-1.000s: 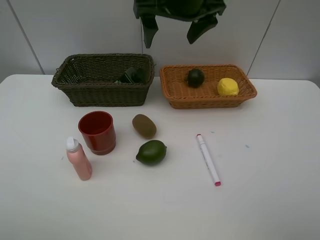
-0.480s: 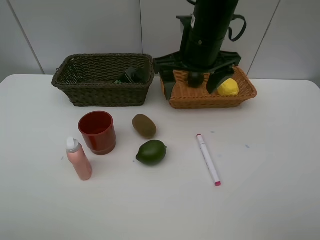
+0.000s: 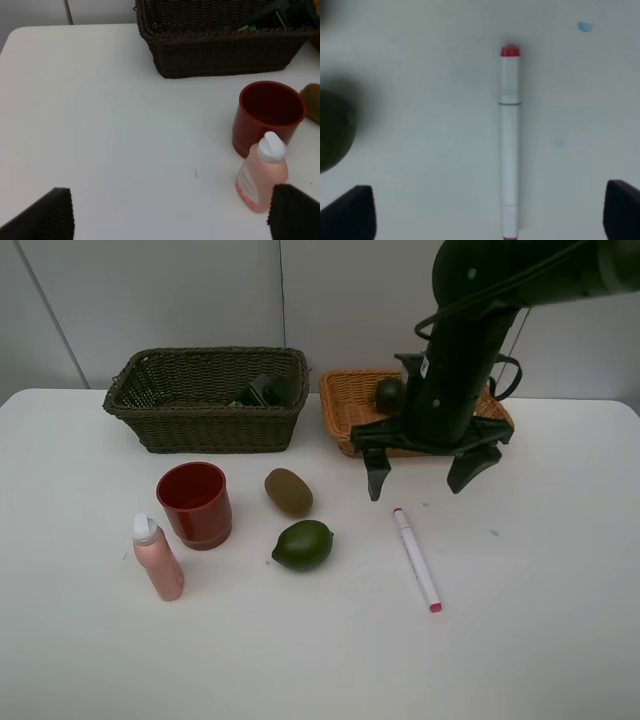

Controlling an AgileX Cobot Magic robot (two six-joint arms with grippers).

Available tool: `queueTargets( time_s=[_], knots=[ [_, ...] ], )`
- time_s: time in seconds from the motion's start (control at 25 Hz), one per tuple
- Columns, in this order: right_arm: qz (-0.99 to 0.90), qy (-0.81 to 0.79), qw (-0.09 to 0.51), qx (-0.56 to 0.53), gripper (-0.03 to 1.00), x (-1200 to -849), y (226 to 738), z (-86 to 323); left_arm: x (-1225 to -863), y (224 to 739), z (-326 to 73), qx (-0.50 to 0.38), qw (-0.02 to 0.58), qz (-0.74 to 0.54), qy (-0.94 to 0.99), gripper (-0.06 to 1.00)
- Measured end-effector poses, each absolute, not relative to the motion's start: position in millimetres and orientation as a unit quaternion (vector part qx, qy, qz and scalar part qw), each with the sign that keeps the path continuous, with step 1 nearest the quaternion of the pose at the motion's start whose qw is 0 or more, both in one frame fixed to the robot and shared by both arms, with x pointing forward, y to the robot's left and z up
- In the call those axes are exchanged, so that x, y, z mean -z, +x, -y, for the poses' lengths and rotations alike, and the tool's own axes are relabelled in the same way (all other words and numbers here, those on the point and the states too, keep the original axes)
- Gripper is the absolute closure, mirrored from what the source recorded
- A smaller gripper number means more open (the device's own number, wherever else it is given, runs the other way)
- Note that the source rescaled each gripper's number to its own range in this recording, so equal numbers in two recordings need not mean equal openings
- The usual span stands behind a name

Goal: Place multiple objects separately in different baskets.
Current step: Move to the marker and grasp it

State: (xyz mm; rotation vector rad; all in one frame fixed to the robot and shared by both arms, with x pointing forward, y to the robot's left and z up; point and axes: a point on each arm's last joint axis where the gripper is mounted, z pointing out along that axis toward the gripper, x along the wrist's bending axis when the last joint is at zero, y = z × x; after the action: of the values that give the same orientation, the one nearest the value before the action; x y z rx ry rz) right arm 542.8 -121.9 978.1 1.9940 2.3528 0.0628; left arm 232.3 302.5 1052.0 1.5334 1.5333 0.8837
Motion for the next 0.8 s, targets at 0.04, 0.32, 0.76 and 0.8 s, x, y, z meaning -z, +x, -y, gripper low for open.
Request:
queueTargets(
  time_s=[0.04,0.32,0.76,0.8],
  knots=[
    [-0.762,0.646,0.030,-0.027,-0.02,-974,541,123,-1052,232,-302,-0.348,0.389,-0.603,0.603,-0.05],
    [-0.764,0.643,0.024,-0.031,-0.01,-944,525,131,-1052,232,-302,-0.348,0.389,-0.603,0.603,-0.05],
    [-0.770,0.636,0.026,-0.039,-0.01,-925,516,136,-1052,232,-302,-0.348,0.389,-0.603,0.603,-0.05],
    [-0.770,0.636,0.026,-0.040,-0.01,-925,516,136,-1052,232,-302,-0.348,0.389,-0.603,0.603,-0.05]
  ],
)
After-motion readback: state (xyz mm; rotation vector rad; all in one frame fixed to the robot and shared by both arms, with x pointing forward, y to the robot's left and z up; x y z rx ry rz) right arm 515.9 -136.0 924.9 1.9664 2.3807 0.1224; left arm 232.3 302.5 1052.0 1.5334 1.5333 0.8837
